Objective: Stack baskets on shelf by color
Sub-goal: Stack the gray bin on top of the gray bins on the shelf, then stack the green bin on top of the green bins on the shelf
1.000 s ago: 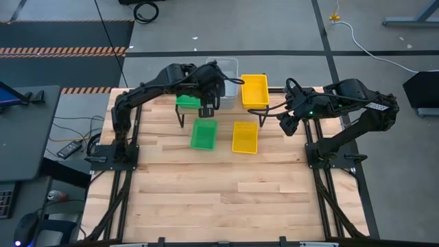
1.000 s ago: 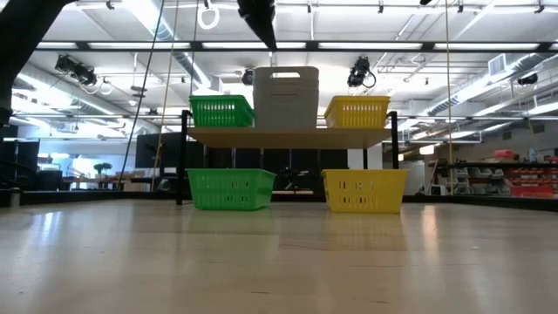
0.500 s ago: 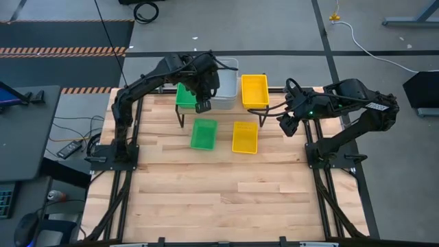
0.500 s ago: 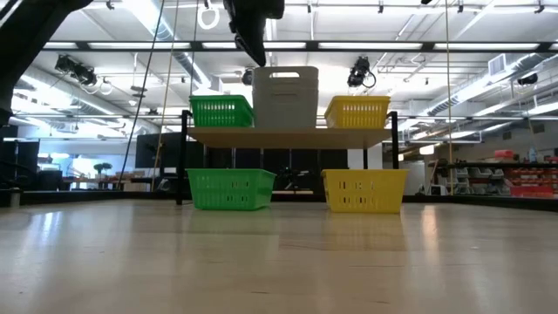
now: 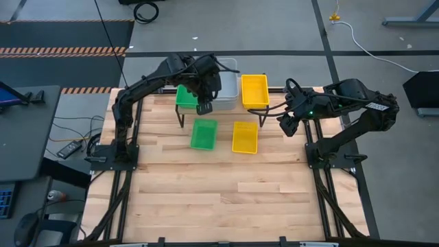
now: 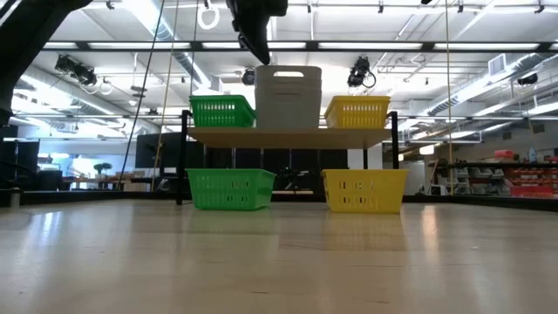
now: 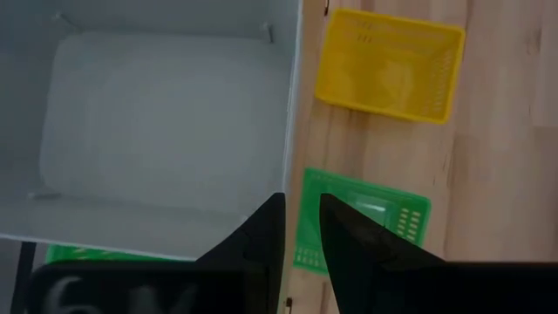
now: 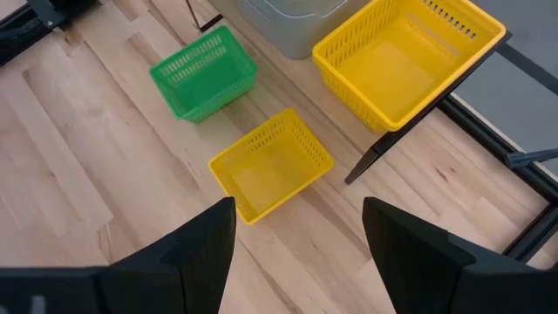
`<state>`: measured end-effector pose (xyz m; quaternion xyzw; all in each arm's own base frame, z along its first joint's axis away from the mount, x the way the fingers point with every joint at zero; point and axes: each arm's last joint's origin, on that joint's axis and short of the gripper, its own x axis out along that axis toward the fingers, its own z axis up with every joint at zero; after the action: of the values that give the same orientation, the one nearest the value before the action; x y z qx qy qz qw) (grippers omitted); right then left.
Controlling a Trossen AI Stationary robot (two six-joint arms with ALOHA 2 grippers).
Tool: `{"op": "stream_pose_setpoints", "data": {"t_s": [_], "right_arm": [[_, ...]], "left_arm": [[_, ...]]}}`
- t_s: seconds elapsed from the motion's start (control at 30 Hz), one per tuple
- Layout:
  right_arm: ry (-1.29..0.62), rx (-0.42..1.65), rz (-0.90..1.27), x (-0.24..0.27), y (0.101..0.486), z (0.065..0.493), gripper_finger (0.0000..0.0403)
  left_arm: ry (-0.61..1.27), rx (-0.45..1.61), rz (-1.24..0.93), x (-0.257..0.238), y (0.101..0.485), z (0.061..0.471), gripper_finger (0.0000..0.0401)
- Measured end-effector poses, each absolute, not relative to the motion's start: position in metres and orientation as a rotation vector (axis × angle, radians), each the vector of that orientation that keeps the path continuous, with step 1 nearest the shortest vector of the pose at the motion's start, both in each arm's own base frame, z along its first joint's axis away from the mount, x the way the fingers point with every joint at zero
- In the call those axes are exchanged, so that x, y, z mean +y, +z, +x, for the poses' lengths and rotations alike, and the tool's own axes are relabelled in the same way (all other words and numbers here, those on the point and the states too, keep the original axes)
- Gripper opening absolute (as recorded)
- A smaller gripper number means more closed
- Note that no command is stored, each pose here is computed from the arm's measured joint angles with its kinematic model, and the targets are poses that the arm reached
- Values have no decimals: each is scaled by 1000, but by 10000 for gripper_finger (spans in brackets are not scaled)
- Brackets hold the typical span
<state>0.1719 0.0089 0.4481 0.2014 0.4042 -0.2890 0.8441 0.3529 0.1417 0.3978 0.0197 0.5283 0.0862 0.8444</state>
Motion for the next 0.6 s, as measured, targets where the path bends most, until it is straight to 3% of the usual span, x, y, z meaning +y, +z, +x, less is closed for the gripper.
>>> {"op": "stream_pose_setpoints", "data": {"t_s": [0.6], "right_arm": [[-617,843,419,9,448,172,256]], "left_arm": [[200,1023,103,126,427,338,79]]}}
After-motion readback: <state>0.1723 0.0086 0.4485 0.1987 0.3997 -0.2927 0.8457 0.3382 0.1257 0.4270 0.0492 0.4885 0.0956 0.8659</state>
